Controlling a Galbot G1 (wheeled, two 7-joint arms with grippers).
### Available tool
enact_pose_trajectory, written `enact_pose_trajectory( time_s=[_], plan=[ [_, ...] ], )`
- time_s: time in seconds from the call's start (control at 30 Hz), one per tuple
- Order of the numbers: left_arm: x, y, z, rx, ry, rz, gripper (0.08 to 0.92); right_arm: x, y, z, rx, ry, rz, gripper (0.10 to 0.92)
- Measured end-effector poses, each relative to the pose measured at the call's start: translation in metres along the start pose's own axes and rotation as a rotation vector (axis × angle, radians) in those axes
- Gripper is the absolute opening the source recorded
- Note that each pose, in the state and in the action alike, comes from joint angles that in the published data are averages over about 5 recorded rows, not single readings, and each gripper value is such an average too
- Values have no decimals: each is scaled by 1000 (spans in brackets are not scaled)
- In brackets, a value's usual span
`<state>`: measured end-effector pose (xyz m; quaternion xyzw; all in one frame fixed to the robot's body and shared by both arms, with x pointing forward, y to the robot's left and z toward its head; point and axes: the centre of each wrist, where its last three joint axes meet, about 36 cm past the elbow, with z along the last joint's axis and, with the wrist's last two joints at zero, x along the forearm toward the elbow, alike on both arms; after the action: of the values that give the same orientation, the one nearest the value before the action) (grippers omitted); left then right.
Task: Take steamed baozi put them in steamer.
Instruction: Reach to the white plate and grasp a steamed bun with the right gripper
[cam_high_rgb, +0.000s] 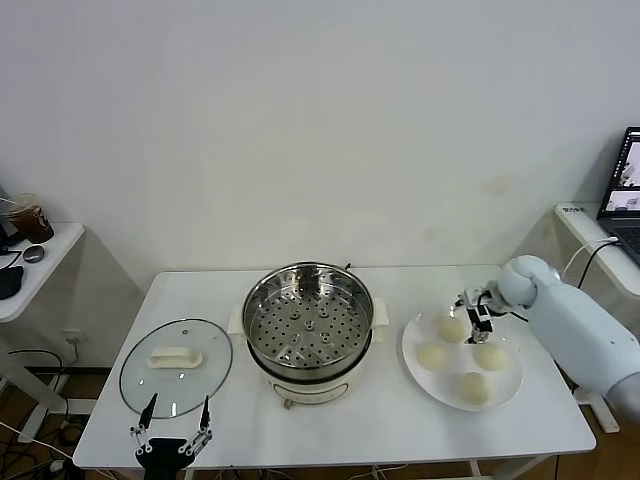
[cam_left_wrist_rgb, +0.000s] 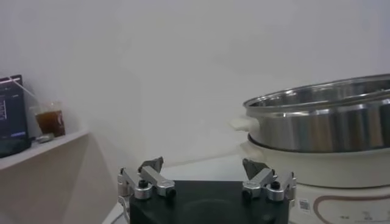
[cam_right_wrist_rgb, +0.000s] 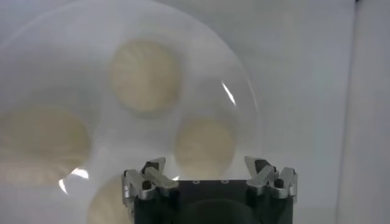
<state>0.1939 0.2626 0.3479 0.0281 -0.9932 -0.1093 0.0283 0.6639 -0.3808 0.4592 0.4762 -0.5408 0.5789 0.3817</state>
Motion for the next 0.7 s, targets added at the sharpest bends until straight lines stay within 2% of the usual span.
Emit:
enact_pose_trajectory(
  time_s=[0.3, 0.57, 0.7],
  plan=[
    [0, 2, -1, -5, -4, -6, 823, -11, -8, -8, -12, 17, -17, 724],
    [2, 2, -3, -9, -11, -7, 823, -15, -12, -15, -11, 28, -26, 582],
    [2, 2, -4, -10, -14, -7, 823, -14, -13, -15, -8, 31, -28, 542]
  ],
)
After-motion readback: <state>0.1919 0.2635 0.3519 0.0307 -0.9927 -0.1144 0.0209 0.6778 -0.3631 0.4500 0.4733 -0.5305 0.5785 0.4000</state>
